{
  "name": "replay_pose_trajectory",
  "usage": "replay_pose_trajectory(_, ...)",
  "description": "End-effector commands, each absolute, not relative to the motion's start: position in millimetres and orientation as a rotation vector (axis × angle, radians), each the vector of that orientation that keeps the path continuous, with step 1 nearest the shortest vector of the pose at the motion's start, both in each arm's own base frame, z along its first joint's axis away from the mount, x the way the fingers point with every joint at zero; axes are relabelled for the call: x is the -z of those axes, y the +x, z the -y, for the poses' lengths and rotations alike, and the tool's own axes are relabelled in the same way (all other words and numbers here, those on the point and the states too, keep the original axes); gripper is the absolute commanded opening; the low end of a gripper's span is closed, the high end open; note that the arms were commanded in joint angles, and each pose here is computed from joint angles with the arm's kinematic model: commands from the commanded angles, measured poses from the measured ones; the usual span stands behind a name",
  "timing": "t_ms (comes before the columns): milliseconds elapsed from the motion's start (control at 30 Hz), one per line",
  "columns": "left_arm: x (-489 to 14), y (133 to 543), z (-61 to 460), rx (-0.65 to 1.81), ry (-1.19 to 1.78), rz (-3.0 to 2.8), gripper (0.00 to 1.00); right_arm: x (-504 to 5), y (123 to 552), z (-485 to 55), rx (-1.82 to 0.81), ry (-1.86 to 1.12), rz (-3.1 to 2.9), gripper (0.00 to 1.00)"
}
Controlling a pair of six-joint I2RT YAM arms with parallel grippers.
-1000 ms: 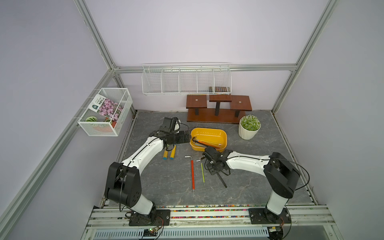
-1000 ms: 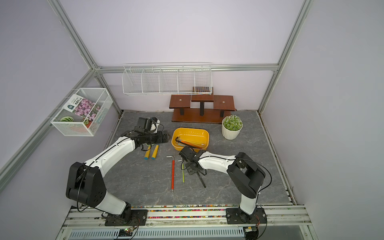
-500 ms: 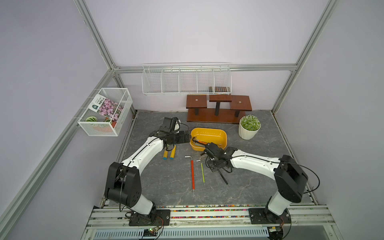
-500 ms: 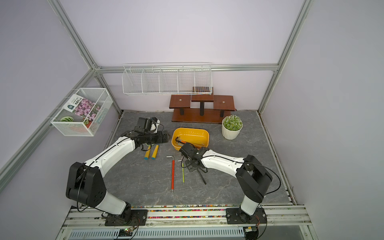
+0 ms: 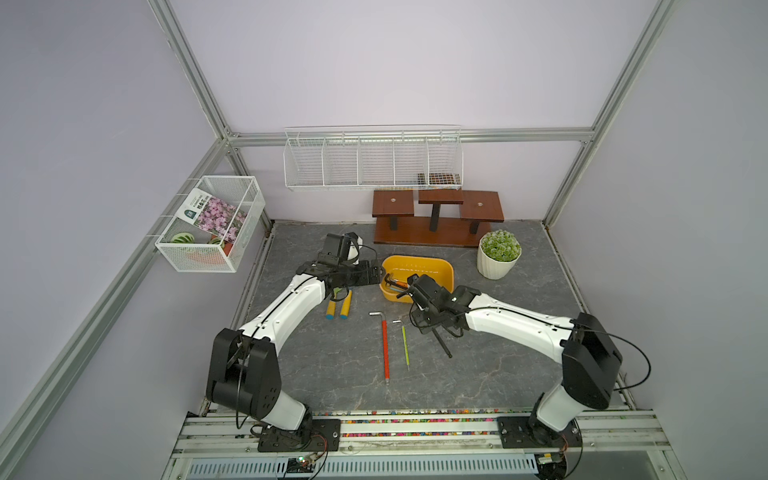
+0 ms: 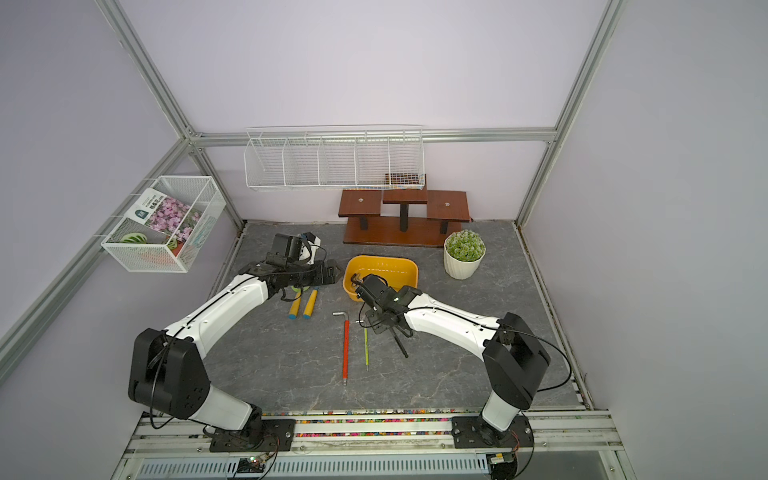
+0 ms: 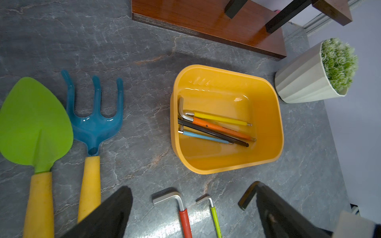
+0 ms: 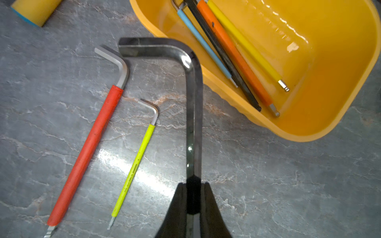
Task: Put the hex key on the desktop into the storage box
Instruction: Pick up the Allen key from the center of the board.
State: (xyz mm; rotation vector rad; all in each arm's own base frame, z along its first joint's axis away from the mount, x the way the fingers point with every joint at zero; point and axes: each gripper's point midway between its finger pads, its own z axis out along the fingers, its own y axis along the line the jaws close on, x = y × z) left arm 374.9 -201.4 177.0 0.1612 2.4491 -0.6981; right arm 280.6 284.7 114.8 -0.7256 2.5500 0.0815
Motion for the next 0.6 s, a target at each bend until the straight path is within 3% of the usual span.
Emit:
replay_pose_trajectory(0,-195,368,211,0.789,0.206,-2.385,0.98,-141,291,-281,-0.066,-0.724,-2.487,0.00)
replay_pose_trajectory(267,-213,369,212,0.818,0.155,-2.349,0.99,-163,304,-276,-0.082,-0.727,-2.472,0.00)
replay_pose_trajectory(567,-259,403,221,0.839,0.099,-2.255,1.00,-177,318,-270,-0.153,-0.757,-2.470,0.00)
